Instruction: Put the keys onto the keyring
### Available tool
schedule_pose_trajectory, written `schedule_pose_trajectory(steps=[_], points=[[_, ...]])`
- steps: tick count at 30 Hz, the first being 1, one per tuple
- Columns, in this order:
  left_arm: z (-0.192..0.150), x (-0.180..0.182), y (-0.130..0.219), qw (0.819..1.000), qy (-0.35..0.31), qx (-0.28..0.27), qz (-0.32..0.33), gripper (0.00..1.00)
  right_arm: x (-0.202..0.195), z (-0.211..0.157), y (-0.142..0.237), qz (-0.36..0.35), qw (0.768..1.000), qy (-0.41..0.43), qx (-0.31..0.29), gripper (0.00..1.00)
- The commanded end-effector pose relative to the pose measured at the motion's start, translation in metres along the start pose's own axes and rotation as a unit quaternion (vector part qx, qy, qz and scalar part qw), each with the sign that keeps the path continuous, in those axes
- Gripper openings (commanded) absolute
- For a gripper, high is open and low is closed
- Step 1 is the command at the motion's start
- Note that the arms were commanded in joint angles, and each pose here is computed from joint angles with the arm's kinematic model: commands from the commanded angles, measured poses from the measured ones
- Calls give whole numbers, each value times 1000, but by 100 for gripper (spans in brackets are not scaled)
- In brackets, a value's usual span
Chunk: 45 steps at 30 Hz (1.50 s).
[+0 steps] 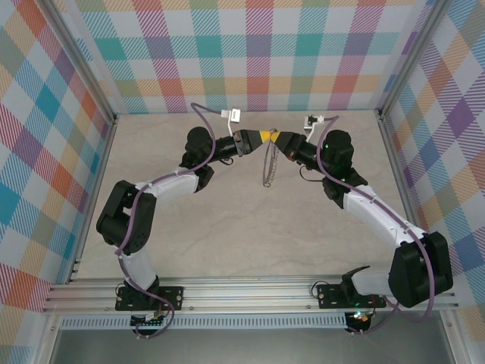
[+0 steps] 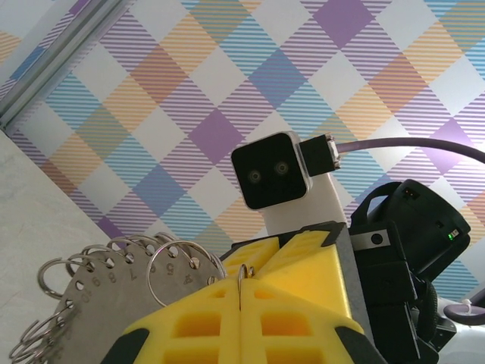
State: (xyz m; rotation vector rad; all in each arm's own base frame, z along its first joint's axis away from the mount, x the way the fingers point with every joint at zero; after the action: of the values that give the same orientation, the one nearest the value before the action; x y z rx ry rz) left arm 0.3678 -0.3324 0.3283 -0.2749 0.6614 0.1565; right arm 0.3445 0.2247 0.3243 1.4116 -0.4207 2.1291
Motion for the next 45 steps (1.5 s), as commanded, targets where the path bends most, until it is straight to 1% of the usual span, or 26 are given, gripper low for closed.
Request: schedule_pose_trajectory(steps=[1, 4, 12, 13, 16, 19, 22, 25, 30, 34, 39, 45], points=[[10, -10, 1, 999, -26, -15, -22, 0, 21, 11, -1, 30, 999, 24, -9, 9], [10, -10, 1, 999, -26, -15, -22, 0, 21, 11, -1, 26, 999, 27, -7, 0], [11, -10, 1, 999, -27, -12, -19, 0, 16, 7, 4, -2, 999, 45, 1, 0], [12, -10, 2, 999, -28, -12, -17, 3, 16, 7, 5, -4, 999, 50, 5, 0], [17, -8, 9, 999, -34, -15, -4, 19, 14, 6, 6, -11, 998, 61, 22, 0], [26, -6, 21, 999, -45, -22, 9, 31, 12, 4, 7, -11, 996, 73, 47, 0], [32, -8, 32, 998, -61, -17, 20, 38, 9, 1, 7, -5, 993, 87, 82, 0], [32, -12, 37, 997, -78, 3, 22, 42, 4, -1, 7, 1, 989, 95, 111, 0], [25, -18, 38, 994, -101, 49, 20, 44, 0, -8, 5, 27, 983, 98, 152, 0], [20, -17, 37, 992, -102, 68, 15, 41, 4, -13, 4, 52, 978, 102, 174, 0], [16, -14, 34, 992, -94, 83, 5, 37, 10, -16, 6, 66, 975, 104, 183, 0], [13, -12, 32, 992, -89, 90, -1, 37, 12, -17, 8, 74, 975, 103, 185, 0]])
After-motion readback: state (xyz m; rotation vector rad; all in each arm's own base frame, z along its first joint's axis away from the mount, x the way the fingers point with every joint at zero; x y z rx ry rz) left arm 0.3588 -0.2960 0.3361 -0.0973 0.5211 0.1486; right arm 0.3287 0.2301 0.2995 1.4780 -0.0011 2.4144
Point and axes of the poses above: each hand's point on the last joint's axis, 136 mm out from that joint toward the fingers, its own y axis back along the fingers, its own x axis along the line the jaws close on, z = x × y, the point moved 2 cm from there along y, back along the fingers, and after that the axes turned 7 degrees about -y, right-handed, at the moved point
